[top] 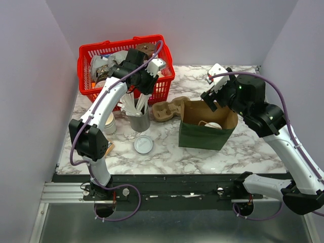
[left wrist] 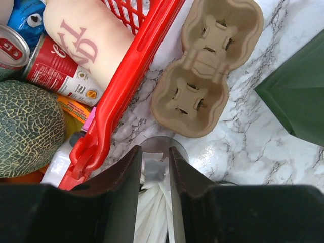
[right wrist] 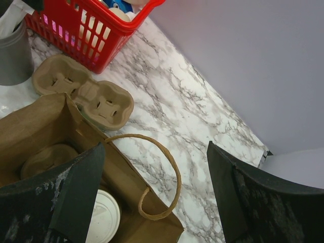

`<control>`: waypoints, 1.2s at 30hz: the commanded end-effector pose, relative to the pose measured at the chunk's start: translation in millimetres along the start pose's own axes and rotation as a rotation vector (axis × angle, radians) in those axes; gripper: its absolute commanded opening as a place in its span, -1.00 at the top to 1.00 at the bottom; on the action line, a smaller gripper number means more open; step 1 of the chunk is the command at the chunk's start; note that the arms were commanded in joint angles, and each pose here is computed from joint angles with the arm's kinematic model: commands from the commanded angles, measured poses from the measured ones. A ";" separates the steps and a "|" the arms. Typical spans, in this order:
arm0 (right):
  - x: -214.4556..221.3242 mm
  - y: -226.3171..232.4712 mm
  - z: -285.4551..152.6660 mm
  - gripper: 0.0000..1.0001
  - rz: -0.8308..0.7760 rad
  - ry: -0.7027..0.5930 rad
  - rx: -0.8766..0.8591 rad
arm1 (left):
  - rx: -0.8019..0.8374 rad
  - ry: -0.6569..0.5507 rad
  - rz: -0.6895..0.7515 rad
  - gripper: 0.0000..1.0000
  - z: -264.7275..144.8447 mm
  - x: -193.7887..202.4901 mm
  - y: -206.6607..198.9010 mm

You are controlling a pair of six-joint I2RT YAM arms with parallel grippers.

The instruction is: Pack the takeout coffee

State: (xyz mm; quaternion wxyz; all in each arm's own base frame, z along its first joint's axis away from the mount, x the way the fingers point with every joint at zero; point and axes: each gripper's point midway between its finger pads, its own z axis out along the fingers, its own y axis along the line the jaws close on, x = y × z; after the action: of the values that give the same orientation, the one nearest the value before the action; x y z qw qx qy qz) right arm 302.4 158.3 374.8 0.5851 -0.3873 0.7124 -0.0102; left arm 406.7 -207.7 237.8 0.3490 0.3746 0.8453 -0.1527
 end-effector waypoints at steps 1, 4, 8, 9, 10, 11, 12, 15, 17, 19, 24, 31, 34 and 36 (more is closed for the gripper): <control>-1.3 -0.8 0.1 -0.80 0.001 -0.018 -0.001 | 0.002 -0.070 0.023 0.32 -25.9 -19.3 -7.3; -0.8 -0.4 1.2 -0.80 -0.001 -0.016 -0.004 | -0.003 -0.084 0.036 0.44 -32.9 -22.9 -8.7; -0.7 1.1 3.1 -0.80 0.000 -0.014 -0.010 | -0.015 -0.105 0.048 0.51 -42.4 -27.3 -8.8; -1.1 0.6 2.9 -0.80 0.002 -0.015 -0.008 | -0.013 -0.106 0.048 0.64 -42.6 -27.4 -9.9; -0.6 1.0 3.9 -0.80 0.000 -0.012 -0.010 | -0.011 -0.107 0.050 0.75 -43.7 -27.4 -10.0; -0.7 1.2 4.0 -0.80 -0.002 -0.013 -0.011 | -0.006 -0.109 0.058 0.84 -45.3 -27.8 -11.2; -0.6 0.9 3.9 -0.80 -0.003 -0.012 -0.010 | -0.003 -0.110 0.058 0.90 -45.5 -27.7 -11.9; 0.0 1.1 5.0 -0.80 -0.006 -0.009 -0.011 | -0.005 -0.124 0.066 0.90 -51.3 -31.4 -13.0; -0.2 -0.1 4.7 -0.80 -0.011 -0.009 -0.006 | -0.012 -0.156 0.088 0.91 -63.6 -40.8 -14.4; -1.0 -1.8 3.8 -0.80 -0.012 -0.008 0.001 | -0.024 -0.178 0.115 1.00 -74.8 -47.3 -14.9; -13.3 -8.6 2.5 -0.80 0.017 -0.032 0.018 | -0.053 -0.247 0.156 1.00 -123.6 -64.9 -23.9; -31.0 -30.1 -2.5 -0.80 0.025 -0.047 0.084 | -0.096 -0.391 0.226 1.00 -195.8 -76.4 -46.5; -32.2 -37.7 -3.1 -0.80 0.019 -0.039 0.115 | -0.073 -0.494 0.278 1.00 -228.6 -90.6 -64.2; -29.9 -42.5 -2.1 -0.80 0.018 -0.025 0.135 | -0.057 -0.574 0.294 1.00 -251.4 -103.2 -75.8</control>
State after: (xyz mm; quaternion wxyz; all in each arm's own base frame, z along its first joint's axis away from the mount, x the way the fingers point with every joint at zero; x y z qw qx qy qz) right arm 316.6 156.9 407.6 0.6097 -0.3653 0.7031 -0.0211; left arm 308.4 -175.6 451.1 0.5669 0.4098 0.7006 -0.1408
